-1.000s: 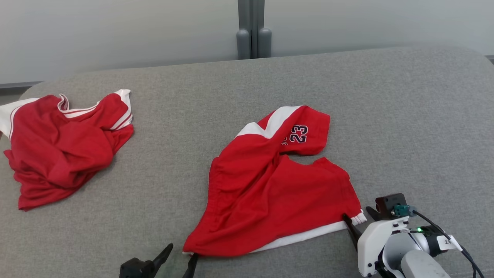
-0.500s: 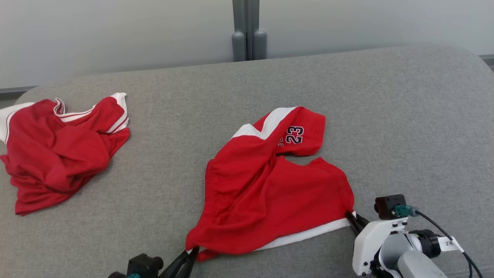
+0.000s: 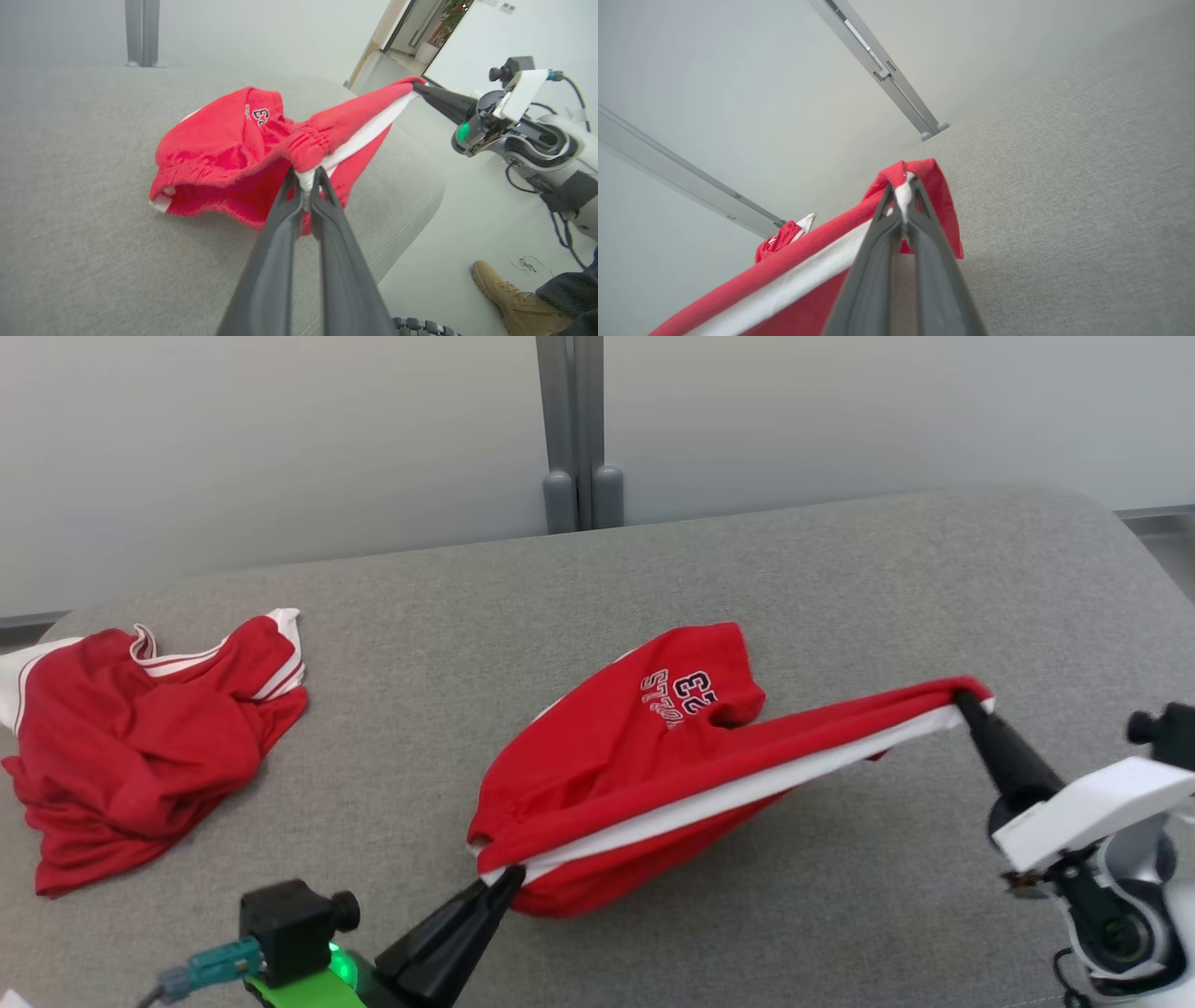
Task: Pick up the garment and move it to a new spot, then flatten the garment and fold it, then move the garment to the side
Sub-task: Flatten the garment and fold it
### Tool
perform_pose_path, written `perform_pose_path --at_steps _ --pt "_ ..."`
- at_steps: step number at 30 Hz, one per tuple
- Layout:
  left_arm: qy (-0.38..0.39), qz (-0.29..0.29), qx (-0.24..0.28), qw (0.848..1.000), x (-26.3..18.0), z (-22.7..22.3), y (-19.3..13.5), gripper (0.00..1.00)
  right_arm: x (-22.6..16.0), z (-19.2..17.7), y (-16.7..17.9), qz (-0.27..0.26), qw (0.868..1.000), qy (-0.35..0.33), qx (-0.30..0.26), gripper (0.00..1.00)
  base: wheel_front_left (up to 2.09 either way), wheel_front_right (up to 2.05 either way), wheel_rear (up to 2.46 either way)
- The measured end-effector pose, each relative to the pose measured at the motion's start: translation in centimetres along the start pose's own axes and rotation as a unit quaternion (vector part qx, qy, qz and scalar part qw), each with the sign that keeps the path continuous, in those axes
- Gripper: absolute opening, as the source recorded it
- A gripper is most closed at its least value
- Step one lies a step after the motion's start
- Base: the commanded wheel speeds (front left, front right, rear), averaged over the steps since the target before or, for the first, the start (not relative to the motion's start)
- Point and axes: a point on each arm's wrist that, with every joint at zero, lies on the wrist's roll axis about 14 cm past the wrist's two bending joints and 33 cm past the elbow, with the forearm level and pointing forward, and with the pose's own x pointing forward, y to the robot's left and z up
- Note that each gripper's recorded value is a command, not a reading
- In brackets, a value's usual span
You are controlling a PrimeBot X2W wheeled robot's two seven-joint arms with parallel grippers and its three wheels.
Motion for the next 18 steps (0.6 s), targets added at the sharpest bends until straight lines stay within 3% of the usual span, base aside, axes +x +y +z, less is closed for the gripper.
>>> perform_pose_path --at_steps 6,11,14,18 --pt "-0.087 -0.128 0.013 0.988 0.1 8.7 -7.4 0.0 -3.3 9.4 3.5 0.061 0.99 -0.126 0.026 0.0 0.0 0.0 0.0" --pt "-0.109 -0.215 0.021 0.97 0.8 14.0 -10.8 0.0 -3.9 15.4 6.8 0.107 0.977 -0.186 -0.003 0.0 0.0 0.0 0.0" --pt "-0.095 -0.23 0.033 0.968 2.9 16.1 -10.4 0.0 -2.3 17.9 7.5 0.105 0.974 -0.199 -0.027 0.0 0.0 0.0 0.0" --pt "-0.071 -0.183 0.094 0.976 8.1 18.8 -6.2 0.0 2.2 20.4 7.4 0.077 0.976 -0.198 -0.055 0.0 0.0 0.0 0.0"
